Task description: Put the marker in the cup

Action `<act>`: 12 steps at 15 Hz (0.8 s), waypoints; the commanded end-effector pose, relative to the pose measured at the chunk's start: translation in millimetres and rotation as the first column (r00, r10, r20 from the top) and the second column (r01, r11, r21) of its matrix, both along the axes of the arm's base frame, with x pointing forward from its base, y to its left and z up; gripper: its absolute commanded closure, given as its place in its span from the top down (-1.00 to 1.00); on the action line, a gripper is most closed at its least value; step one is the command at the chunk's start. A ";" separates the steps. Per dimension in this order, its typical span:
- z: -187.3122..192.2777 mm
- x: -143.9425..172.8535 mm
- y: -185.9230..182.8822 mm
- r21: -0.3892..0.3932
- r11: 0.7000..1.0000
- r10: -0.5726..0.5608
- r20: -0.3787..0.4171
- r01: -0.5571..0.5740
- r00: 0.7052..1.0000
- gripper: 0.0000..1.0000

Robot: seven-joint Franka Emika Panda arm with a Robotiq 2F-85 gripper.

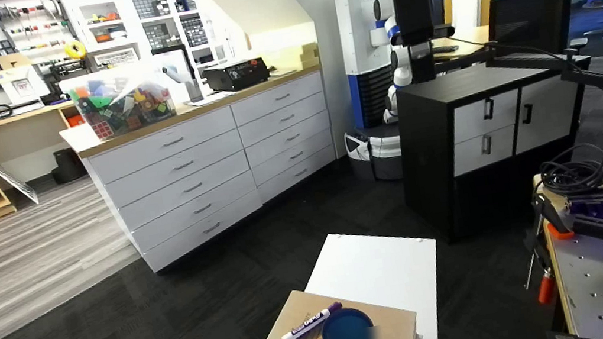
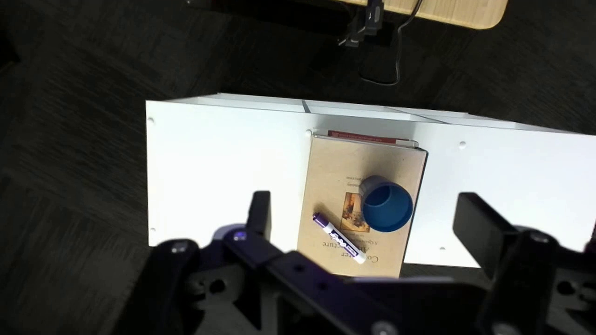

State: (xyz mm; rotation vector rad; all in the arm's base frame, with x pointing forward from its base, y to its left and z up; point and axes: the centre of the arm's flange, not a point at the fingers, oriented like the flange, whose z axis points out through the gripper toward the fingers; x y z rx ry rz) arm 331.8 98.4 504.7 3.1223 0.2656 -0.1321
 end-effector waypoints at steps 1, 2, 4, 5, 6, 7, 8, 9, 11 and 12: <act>-21.1 23.5 7.3 -0.009 0.990 0.139 0.025 -0.139 0.990 1.00; -25.8 28.8 10.5 -0.013 0.984 0.176 0.028 -0.176 0.984 1.00; -34.2 40.0 19.4 -0.020 0.967 0.256 0.032 -0.255 0.966 1.00; -38.2 45.2 25.1 -0.022 0.955 0.295 0.036 -0.294 0.955 1.00; -42.1 48.9 29.6 -0.026 0.945 0.326 0.038 -0.325 0.945 1.00; -44.2 54.3 36.1 -0.028 0.934 0.357 0.043 -0.356 0.933 1.00; -46.7 57.7 41.0 -0.031 0.925 0.380 0.046 -0.379 0.924 1.00; -46.9 61.5 46.6 -0.027 0.917 0.398 0.049 -0.397 0.916 1.00; -50.7 51.0 42.4 -0.017 0.930 0.367 0.035 -0.366 0.930 1.00; -52.5 52.7 44.5 -0.016 0.929 0.371 0.030 -0.371 0.928 1.00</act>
